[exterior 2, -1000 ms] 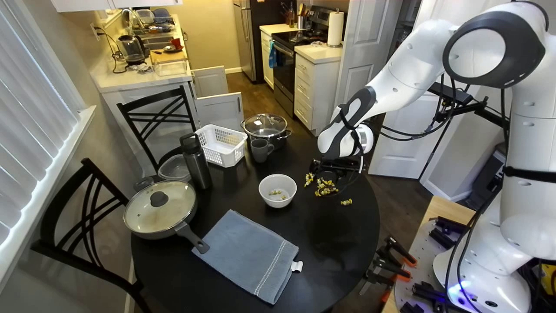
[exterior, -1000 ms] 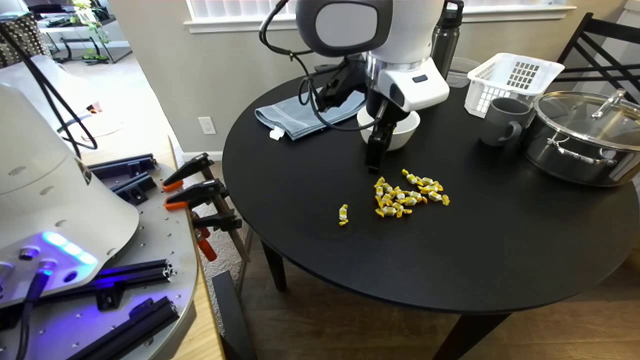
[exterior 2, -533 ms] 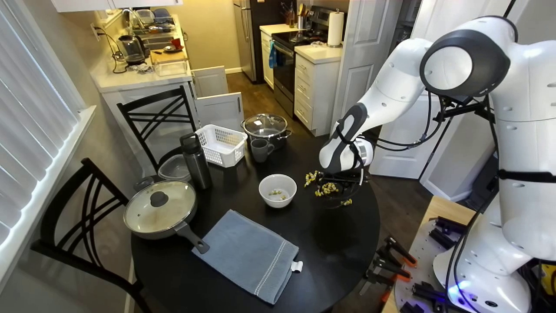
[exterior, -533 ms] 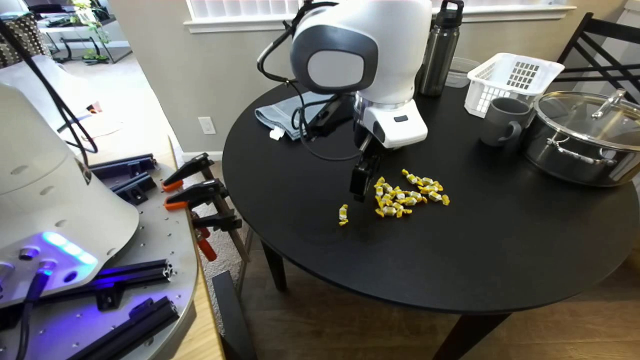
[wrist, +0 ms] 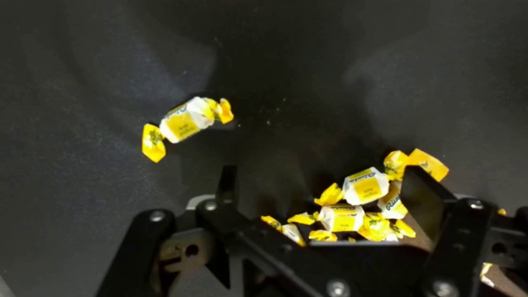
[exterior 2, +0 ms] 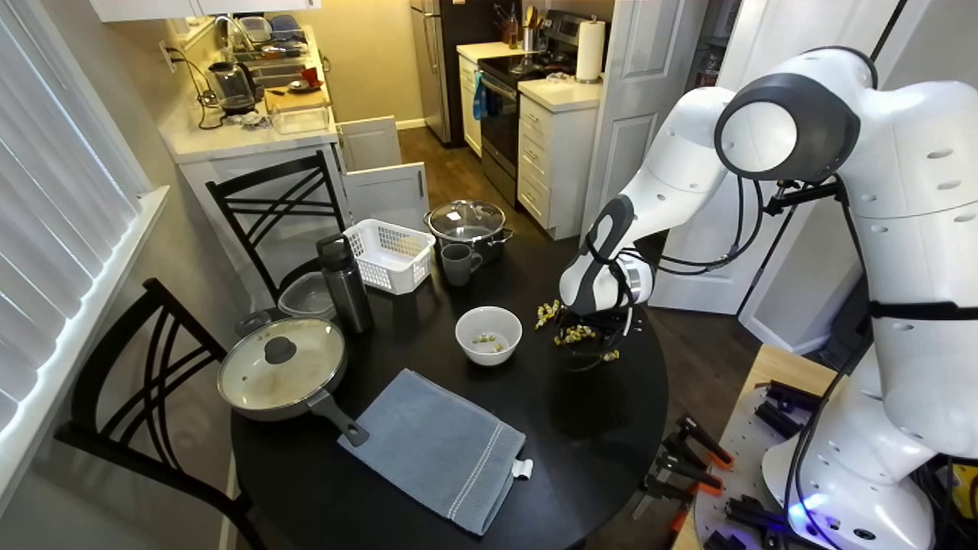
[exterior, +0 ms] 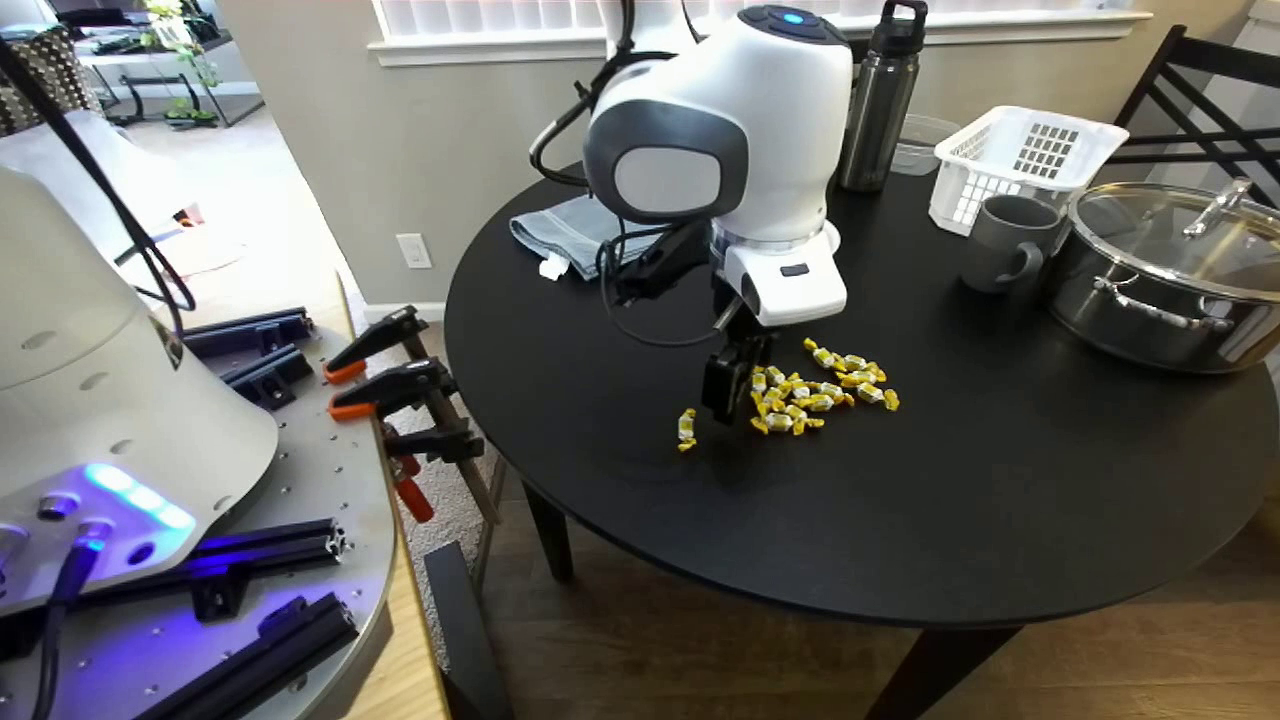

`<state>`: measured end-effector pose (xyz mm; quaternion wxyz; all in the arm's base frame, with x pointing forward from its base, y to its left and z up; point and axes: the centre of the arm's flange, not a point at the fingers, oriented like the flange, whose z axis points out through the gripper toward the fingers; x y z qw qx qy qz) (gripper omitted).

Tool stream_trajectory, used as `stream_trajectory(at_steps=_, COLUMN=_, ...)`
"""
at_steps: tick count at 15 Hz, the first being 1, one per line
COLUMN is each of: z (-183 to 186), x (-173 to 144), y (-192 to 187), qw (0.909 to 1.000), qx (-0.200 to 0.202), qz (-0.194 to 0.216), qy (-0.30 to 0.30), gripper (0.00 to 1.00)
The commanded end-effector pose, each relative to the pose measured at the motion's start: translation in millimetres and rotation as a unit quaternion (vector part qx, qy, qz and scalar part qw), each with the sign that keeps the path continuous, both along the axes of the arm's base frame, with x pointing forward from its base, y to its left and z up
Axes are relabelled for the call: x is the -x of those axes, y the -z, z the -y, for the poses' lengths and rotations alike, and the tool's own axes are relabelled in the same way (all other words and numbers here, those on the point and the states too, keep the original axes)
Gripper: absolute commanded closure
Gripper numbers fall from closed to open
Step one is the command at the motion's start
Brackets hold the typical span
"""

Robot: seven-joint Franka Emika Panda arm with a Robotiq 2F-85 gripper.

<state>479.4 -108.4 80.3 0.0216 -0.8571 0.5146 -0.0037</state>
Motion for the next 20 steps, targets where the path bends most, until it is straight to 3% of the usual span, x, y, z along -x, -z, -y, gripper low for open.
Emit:
stream_trajectory(at_steps=1, z=-0.8, x=-6.8, y=8.2, qw=0.9991, qx=-0.006, qz=0.014, qy=0.039, gripper=0.00)
stream_trajectory(at_steps=10, z=-4.9, x=-35.1, y=20.4, qw=0.9928, qx=-0.010, qz=0.013, qy=0.119, gripper=0.00)
stream_trajectory(at_steps=11, z=-5.0, x=-36.3, y=23.1, qw=0.9925, qx=-0.010, qz=0.010, qy=0.122, gripper=0.08)
stream_trajectory(at_steps=12, z=-5.0, x=-36.7, y=24.9, qw=0.9922, qx=-0.008, qz=0.007, qy=0.124, gripper=0.27)
stream_trajectory(at_steps=20, z=-8.4, x=-43.5, y=18.8, qw=0.9914, qx=-0.011, qz=0.012, qy=0.130, gripper=0.79)
